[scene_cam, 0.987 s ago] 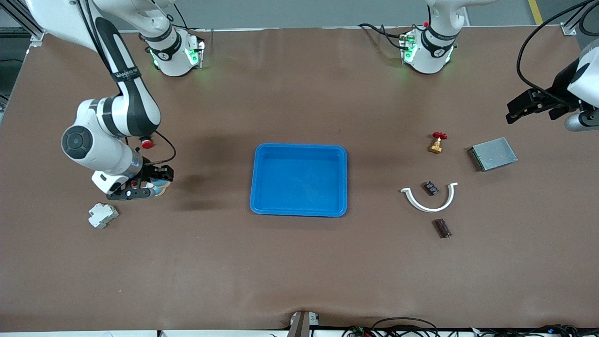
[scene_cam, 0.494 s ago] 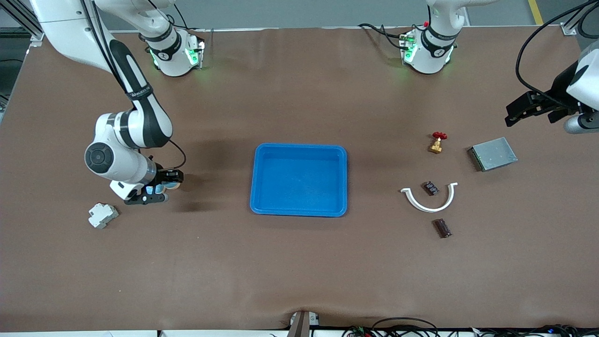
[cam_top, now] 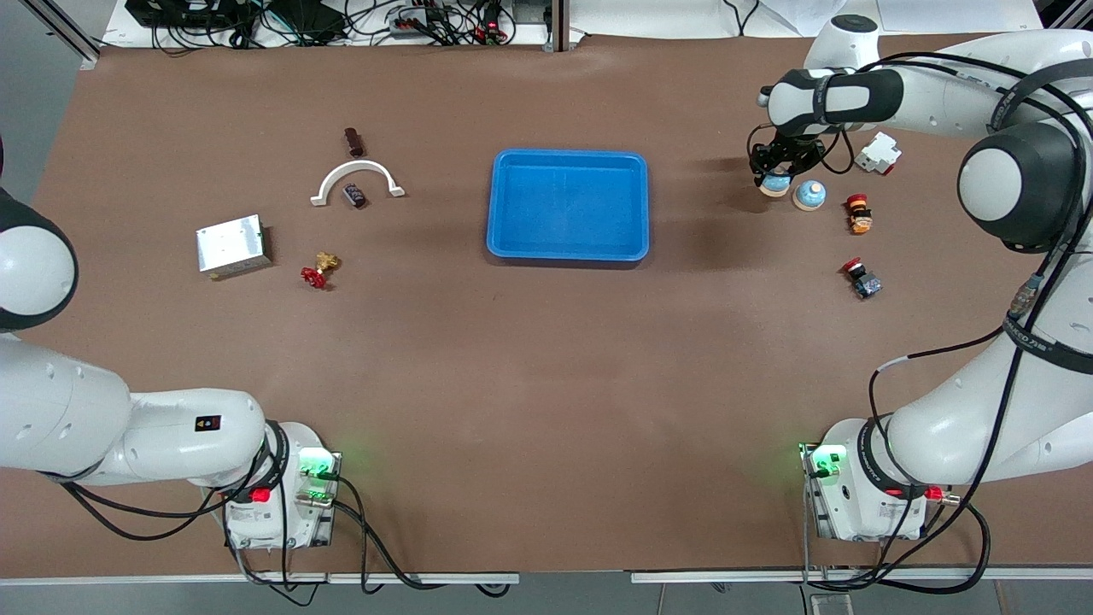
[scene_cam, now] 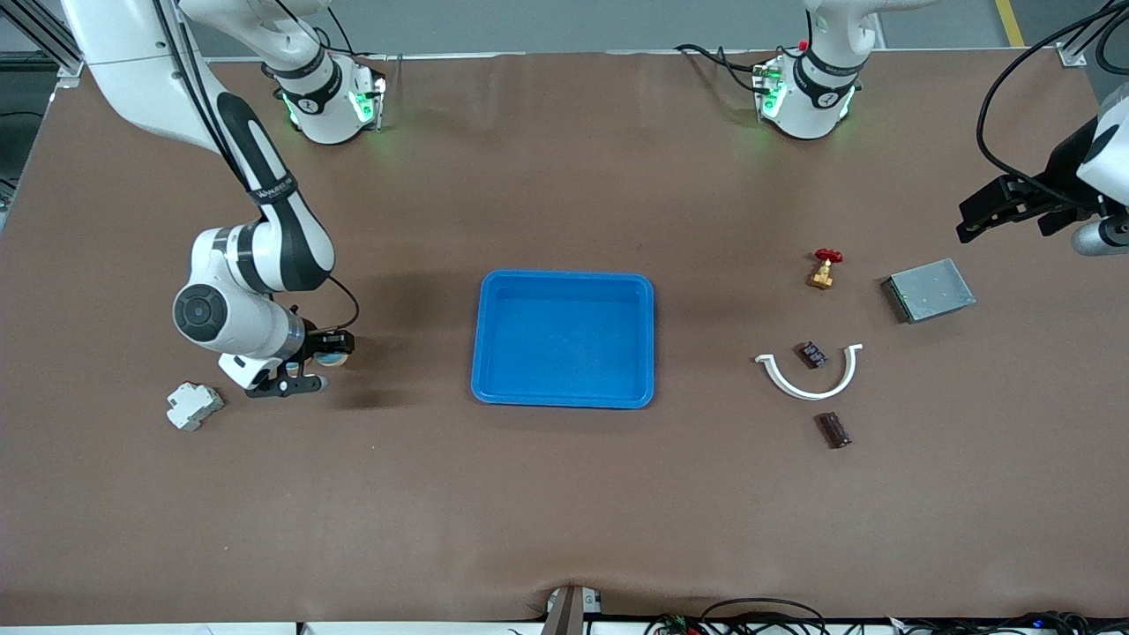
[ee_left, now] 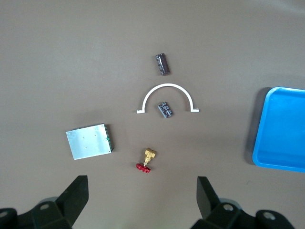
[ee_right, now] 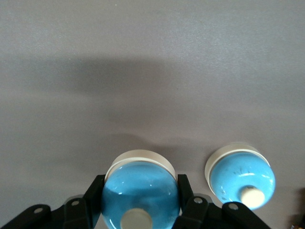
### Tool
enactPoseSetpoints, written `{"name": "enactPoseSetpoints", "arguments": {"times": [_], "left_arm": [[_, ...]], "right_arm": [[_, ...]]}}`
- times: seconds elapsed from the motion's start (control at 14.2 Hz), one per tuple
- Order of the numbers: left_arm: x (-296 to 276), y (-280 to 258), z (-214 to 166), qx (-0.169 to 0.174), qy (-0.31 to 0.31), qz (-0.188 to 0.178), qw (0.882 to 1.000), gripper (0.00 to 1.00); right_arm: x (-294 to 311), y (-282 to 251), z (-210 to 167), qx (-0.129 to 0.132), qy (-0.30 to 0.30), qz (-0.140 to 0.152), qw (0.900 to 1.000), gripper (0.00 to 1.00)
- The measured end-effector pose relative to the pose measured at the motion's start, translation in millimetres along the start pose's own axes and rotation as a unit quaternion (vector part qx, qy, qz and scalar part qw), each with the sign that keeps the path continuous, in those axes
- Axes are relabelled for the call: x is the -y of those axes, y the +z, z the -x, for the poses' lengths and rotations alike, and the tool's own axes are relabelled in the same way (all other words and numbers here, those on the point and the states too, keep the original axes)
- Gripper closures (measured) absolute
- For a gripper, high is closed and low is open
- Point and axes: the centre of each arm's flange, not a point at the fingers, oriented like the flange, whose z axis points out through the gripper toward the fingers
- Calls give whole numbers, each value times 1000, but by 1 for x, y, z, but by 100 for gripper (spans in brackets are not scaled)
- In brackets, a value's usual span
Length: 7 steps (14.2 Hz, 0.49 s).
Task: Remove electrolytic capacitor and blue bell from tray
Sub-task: 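Lower the bell beside the first bell and open the right gripper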
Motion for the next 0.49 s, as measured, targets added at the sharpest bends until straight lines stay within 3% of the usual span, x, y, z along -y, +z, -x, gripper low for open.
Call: {"name": "enactPoseSetpoints", "arguments": {"times": [0.49], "left_arm": [[-1,0,1,4,18,-1,1000,0]], "right_arm": [[5,20,-5,13,-4,1,1000,35]]}}
